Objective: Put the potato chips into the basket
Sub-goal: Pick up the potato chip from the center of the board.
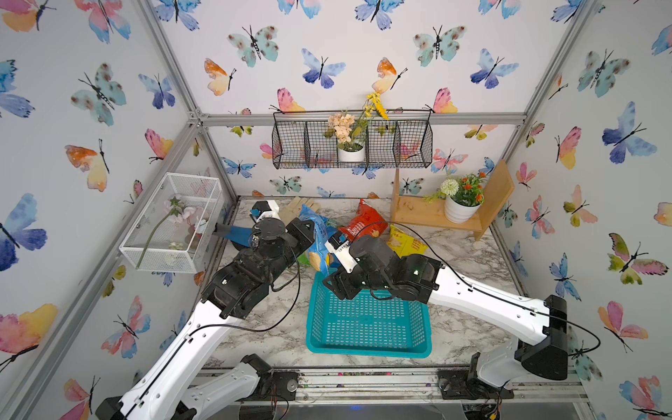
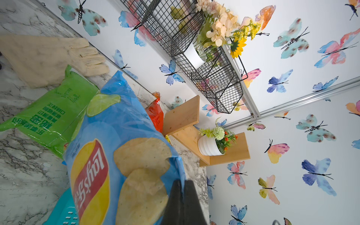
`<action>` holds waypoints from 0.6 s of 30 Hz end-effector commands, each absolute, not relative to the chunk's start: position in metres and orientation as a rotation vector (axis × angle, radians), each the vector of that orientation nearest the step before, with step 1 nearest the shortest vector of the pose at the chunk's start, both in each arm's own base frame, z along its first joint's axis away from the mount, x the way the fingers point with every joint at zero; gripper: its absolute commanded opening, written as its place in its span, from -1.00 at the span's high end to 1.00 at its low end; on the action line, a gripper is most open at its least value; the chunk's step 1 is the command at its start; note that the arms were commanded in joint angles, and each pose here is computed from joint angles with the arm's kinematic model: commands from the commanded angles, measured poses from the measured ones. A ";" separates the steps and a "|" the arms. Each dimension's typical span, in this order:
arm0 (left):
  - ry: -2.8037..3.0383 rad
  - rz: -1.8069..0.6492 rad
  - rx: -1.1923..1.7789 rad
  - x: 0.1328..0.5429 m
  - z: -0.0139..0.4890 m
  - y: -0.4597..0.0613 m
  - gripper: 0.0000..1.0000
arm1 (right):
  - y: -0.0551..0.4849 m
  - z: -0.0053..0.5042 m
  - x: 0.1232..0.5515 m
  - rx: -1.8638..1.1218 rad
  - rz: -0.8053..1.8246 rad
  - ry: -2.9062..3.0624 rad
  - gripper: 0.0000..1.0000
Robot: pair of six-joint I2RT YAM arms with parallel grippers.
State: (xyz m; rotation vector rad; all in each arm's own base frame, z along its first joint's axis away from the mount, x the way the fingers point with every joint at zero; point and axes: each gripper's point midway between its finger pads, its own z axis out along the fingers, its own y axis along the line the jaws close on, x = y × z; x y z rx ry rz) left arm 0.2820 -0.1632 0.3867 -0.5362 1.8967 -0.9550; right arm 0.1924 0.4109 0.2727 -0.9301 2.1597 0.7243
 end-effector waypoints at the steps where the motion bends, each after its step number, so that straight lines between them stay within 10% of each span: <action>1: 1.833 -0.980 -0.555 0.275 0.402 -0.154 1.00 | 0.409 0.284 0.207 -0.845 0.662 2.130 -0.32; 18: 1.829 -1.007 -0.581 0.264 0.397 -0.147 1.00 | 0.440 0.287 0.191 -0.902 0.789 2.074 -0.23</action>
